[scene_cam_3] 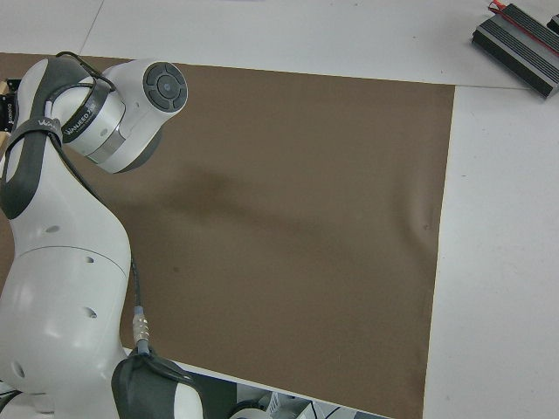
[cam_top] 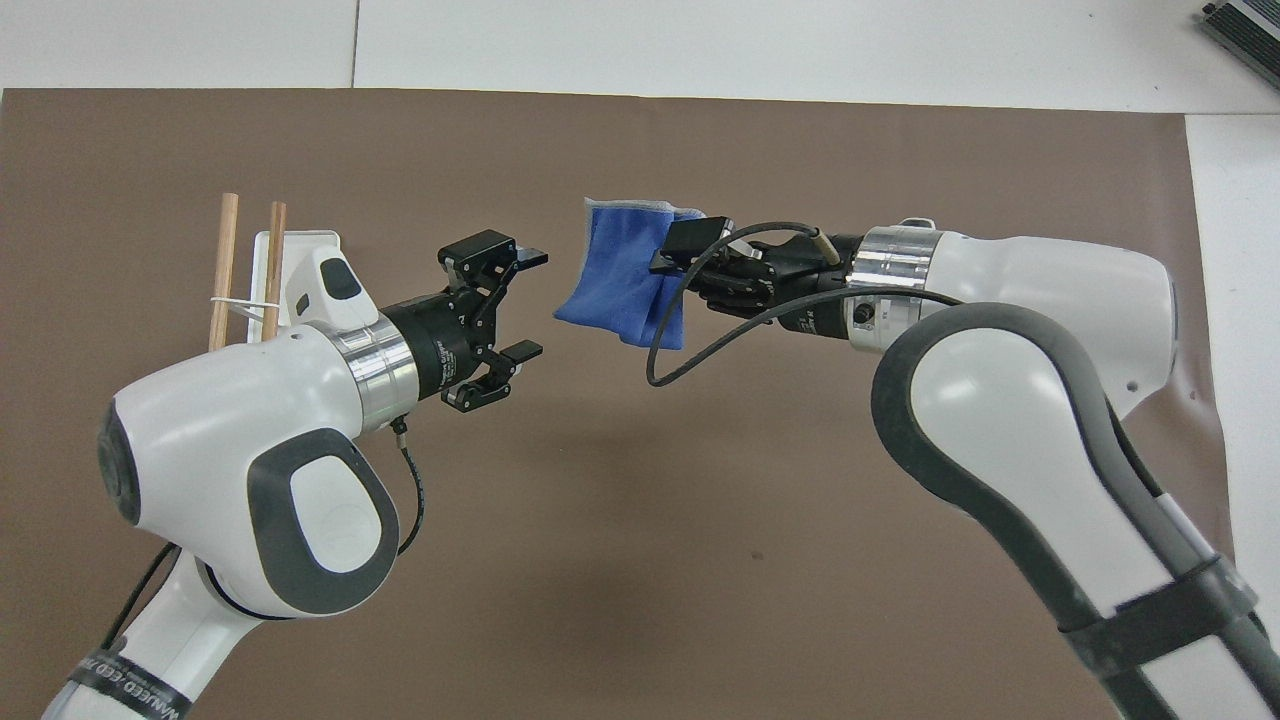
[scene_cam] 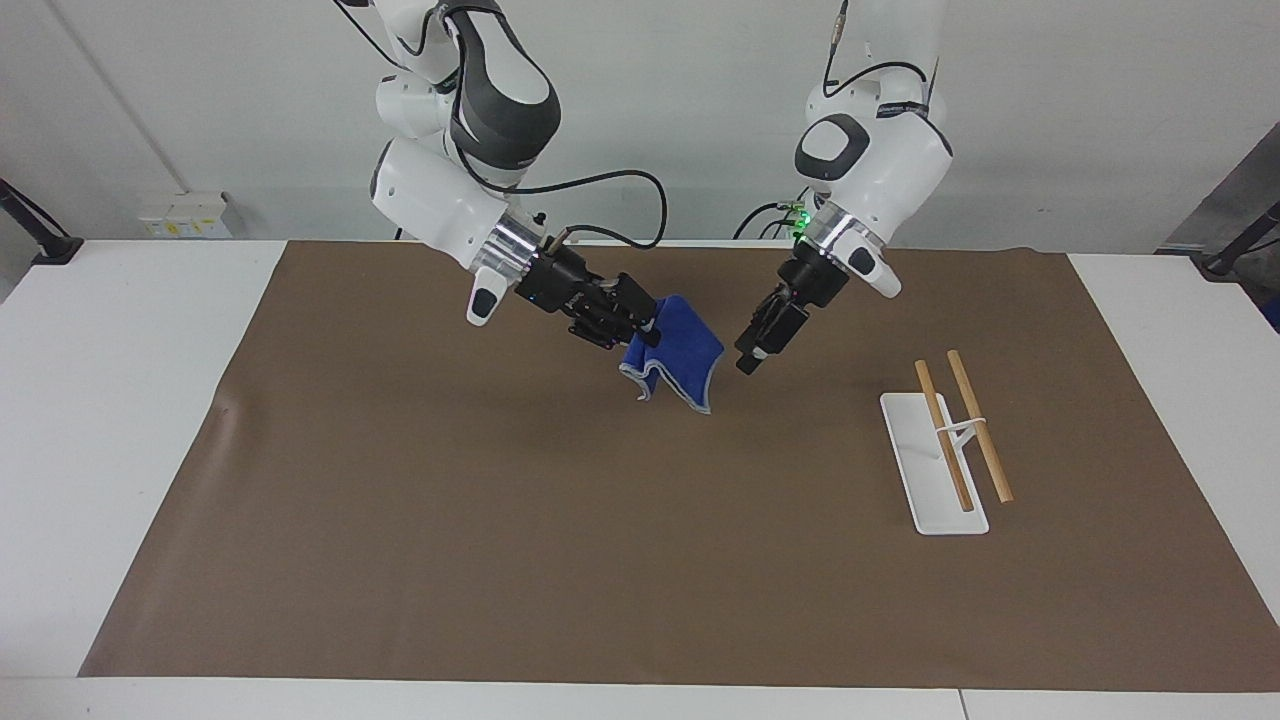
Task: Right arm passes towel to left arm to hang
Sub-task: 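Close the left gripper on the towel edge held by the right gripper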
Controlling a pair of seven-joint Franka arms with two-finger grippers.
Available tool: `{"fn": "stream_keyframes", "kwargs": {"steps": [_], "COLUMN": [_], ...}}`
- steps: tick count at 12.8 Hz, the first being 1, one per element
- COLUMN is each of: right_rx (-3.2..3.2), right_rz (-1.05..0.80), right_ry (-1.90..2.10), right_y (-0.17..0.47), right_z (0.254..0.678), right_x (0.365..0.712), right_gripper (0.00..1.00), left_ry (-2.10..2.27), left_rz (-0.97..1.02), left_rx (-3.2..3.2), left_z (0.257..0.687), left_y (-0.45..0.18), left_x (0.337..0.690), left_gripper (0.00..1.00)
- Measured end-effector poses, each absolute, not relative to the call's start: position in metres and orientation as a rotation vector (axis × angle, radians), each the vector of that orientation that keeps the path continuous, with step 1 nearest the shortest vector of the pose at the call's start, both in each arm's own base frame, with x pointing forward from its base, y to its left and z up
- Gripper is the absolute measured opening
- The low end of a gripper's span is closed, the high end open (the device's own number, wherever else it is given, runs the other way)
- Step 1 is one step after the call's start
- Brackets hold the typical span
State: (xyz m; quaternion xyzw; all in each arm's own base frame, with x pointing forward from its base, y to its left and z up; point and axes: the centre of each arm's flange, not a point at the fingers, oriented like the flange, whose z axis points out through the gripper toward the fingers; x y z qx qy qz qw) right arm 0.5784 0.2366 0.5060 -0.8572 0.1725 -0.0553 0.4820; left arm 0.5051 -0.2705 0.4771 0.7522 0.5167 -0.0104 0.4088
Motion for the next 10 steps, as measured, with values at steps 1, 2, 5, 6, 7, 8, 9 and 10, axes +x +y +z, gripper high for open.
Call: {"fn": "stream_keyframes", "kwargs": {"steps": [1,2,5,6,7,8,9,10], "right_rx": [-2.09,-2.09,-2.09,-2.09,-2.09,-2.09,-2.09,-2.09], "right_rz": [-0.135,-0.135,-0.135,-0.135,-0.135,-0.135,-0.135,-0.135], "right_ry": [0.42,0.42,0.42,0.42,0.42,0.421,0.421,0.421], "right_y": [0.237,0.237,0.237,0.237,0.237,0.237,0.237,0.237], "right_z": [0.506,0.506,0.506,0.506,0.506,0.506,0.506,0.506], "right_x": [0.578,0.578,0.578,0.578,0.578,0.578,0.578,0.578], "right_gripper": [0.15,0.15,0.15,0.15,0.15,0.15,0.15,0.15], "left_ry": [1.335,1.365,1.406,1.419,1.428,1.431,1.432,1.433], "left_rz": [-0.048,-0.069,-0.08,-0.07,-0.059,-0.053,-0.047,-0.037], "left_rx": [1.87,1.849,1.795,1.765,1.741,1.727,1.719,1.71], "left_z": [0.477,0.478,0.482,0.485,0.486,0.488,0.489,0.49], "left_y": [-0.274,-0.277,-0.285,-0.286,-0.288,-0.291,-0.292,-0.292], "left_x": [0.503,0.502,0.499,0.499,0.498,0.498,0.498,0.499], "left_gripper": [1.0,1.0,1.0,1.0,1.0,1.0,1.0,1.0]}}
